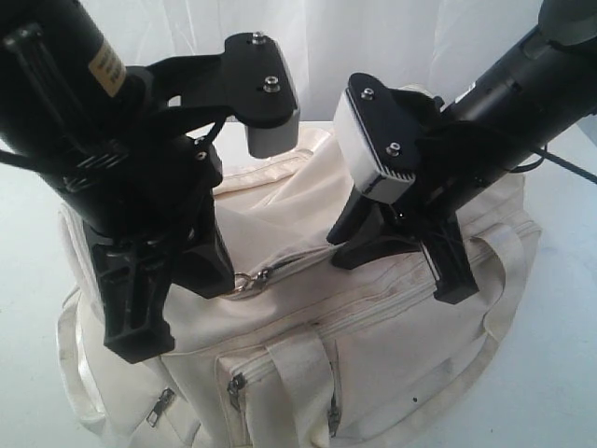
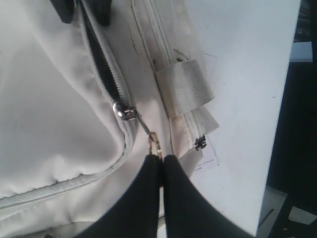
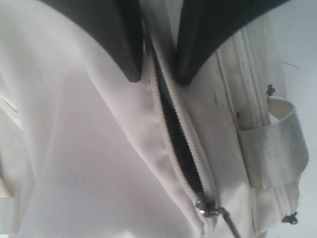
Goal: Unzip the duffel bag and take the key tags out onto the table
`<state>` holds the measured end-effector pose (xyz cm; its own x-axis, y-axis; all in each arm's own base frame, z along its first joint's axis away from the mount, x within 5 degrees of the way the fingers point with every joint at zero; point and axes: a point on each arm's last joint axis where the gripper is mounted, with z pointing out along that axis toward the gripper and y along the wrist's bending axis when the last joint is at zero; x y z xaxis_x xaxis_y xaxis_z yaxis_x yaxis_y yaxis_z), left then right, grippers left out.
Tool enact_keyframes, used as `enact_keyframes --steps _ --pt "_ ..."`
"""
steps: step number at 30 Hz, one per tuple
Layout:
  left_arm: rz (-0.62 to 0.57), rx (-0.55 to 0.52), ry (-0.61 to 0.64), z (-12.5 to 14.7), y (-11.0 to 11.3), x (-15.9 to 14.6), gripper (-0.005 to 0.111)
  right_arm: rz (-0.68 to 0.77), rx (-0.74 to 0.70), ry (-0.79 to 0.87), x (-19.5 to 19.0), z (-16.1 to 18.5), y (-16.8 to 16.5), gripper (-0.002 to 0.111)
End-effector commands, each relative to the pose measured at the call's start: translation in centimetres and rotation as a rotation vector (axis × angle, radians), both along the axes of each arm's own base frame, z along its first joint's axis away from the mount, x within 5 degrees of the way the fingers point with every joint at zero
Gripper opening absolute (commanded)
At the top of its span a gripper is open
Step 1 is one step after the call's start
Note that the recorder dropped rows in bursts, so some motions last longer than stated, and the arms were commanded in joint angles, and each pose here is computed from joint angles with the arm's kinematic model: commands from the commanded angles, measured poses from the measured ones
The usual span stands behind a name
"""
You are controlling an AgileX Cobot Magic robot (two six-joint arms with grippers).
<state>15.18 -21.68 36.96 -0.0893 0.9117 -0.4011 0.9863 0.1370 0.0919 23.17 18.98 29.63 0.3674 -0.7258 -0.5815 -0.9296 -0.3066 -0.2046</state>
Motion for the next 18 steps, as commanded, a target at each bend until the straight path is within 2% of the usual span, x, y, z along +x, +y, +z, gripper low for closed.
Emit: enact_keyframes --steps 1,12,18 --pt "-0.011 0.001 0.044 0.11 0.28 -0.71 0.0 0.027 -0.01 0.021 -0.29 -0.23 -0.03 0.0" --pt "-0.025 0.092 0.113 -0.21 1.05 -1.34 0.0 -0.003 -0.079 0.019 -0.12 -0.59 -0.53 0.0" --pt "-0.02 0.097 0.107 -0.22 1.1 -1.28 0.0 -0.005 -0.079 0.021 -0.12 -0.59 -0.52 0.0"
